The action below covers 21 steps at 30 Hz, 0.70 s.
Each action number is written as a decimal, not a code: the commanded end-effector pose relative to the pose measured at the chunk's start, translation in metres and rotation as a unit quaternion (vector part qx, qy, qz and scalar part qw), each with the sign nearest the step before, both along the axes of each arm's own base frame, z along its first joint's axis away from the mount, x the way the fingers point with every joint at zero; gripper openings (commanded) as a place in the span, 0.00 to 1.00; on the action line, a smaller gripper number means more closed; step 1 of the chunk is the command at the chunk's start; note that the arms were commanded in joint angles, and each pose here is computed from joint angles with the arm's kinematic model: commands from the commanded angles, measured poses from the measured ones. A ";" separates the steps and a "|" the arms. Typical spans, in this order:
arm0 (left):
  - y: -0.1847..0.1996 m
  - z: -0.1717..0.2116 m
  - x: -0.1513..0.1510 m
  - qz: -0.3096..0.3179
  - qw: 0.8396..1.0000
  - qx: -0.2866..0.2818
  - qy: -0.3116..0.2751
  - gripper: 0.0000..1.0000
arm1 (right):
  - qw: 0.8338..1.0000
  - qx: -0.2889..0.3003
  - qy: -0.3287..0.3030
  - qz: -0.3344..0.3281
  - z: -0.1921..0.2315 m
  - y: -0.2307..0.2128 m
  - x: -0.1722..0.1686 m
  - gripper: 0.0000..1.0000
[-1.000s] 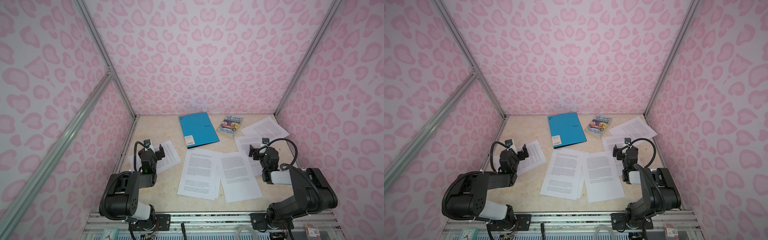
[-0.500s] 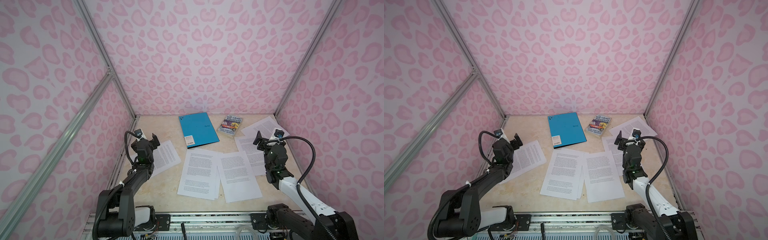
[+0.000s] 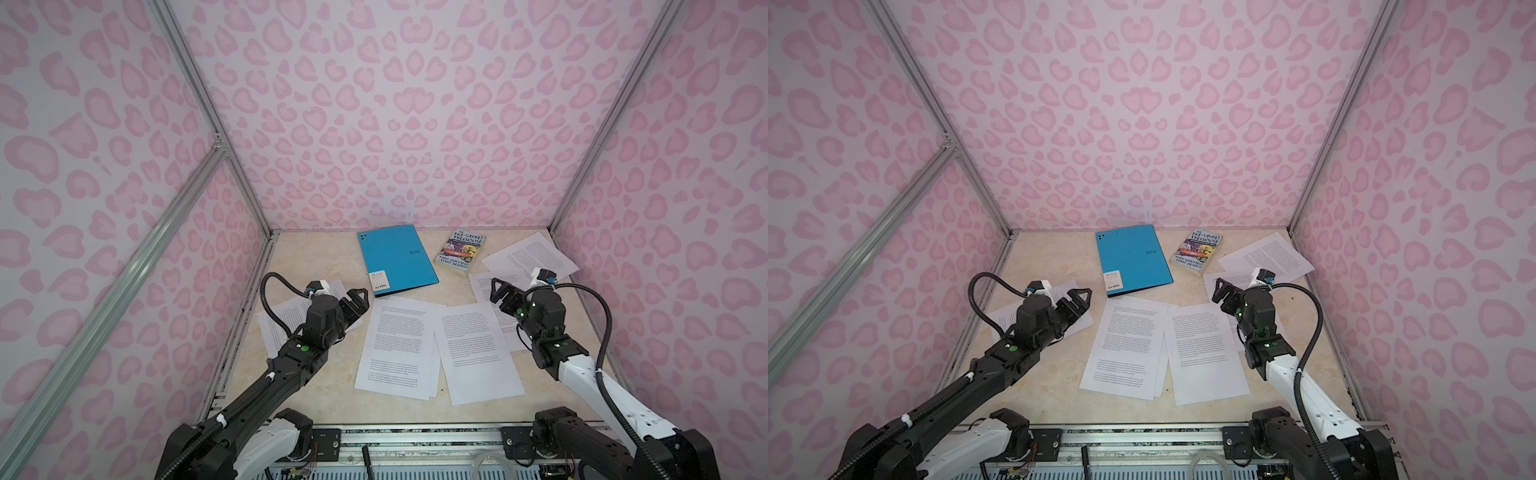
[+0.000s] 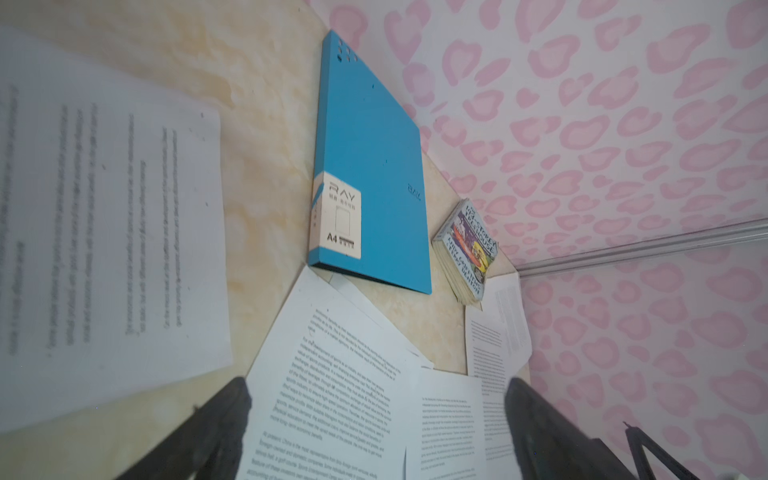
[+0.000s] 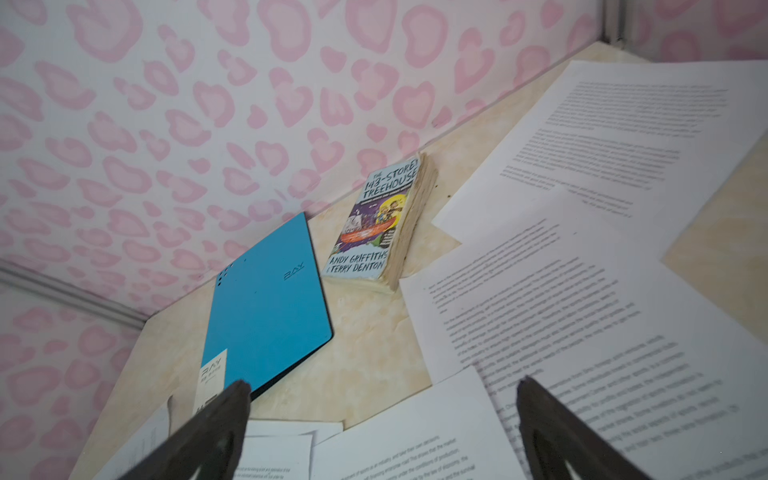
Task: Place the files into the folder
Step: 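Reach the left gripper to the blue folder while the right gripper approaches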
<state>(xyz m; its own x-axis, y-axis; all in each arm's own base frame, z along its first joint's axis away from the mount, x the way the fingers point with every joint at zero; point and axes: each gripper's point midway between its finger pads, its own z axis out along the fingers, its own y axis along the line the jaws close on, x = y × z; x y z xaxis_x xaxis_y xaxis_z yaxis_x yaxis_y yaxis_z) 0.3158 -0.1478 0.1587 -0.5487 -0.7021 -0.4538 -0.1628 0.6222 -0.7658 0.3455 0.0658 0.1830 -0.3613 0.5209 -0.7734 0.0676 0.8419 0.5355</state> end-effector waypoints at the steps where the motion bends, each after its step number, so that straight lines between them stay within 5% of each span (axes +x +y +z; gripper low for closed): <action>1: -0.027 0.010 0.011 0.026 0.993 -0.117 -0.008 0.96 | 0.998 0.015 0.000 0.060 -0.008 0.031 -0.005 0.99; 9: -0.093 -0.013 0.048 -0.001 0.976 -0.217 0.023 0.98 | 0.993 -0.037 -0.009 0.116 -0.021 0.068 -0.006 0.95; 21: -0.122 -0.050 0.098 0.018 0.971 -0.231 0.052 0.99 | 0.993 -0.036 -0.017 0.112 -0.017 0.066 -0.008 0.94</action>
<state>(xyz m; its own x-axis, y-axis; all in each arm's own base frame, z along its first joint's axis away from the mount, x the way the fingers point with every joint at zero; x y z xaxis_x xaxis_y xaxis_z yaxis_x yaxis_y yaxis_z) 0.4007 -0.2643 0.1033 -0.5615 -0.8251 -0.0628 -0.2823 0.2624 -0.9228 0.3362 0.1334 0.1664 -0.4462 0.3768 -0.8117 -0.1460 0.8642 0.4814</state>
